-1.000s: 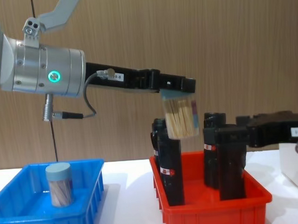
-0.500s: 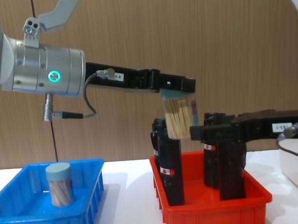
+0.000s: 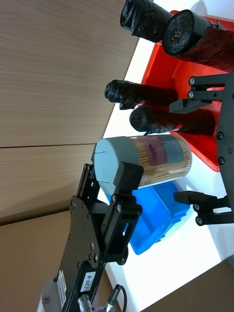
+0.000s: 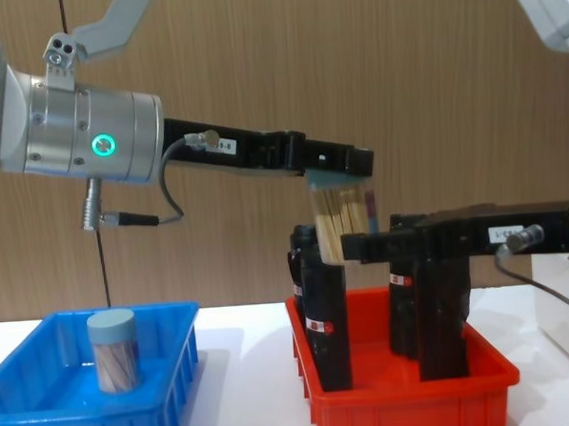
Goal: Pick the cotton swabs from the blue box and place them into the white box.
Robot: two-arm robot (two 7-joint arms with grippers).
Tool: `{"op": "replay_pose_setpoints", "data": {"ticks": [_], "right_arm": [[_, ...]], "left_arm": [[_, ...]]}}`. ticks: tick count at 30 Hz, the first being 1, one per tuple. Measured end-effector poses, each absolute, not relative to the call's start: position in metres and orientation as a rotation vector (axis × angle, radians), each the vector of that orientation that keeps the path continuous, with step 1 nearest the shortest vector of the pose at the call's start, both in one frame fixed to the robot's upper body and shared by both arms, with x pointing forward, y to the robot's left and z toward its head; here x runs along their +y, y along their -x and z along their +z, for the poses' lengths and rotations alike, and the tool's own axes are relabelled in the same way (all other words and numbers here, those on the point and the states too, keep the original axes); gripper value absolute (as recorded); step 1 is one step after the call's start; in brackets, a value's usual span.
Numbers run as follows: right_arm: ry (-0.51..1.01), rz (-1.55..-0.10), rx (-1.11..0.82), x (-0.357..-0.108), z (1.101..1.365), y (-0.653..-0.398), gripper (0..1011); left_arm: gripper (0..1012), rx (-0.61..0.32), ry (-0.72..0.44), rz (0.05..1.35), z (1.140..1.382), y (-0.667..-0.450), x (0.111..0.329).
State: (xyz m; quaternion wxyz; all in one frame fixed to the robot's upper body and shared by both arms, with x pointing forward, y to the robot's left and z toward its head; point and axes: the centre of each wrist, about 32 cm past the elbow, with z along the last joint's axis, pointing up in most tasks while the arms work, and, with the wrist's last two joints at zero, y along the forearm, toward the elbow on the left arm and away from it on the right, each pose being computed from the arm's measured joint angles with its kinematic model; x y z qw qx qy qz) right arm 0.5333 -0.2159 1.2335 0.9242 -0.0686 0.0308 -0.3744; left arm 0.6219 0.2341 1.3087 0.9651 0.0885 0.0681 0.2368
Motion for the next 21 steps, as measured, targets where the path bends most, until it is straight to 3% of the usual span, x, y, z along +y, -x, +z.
{"op": "replay_pose_setpoints", "data": {"ticks": [21], "right_arm": [[0.149,-0.752,0.057,-0.203,1.235,-0.551,1001]], "left_arm": [[671,0.138,-0.179,0.479,1.309,-0.622,0.234]]}}
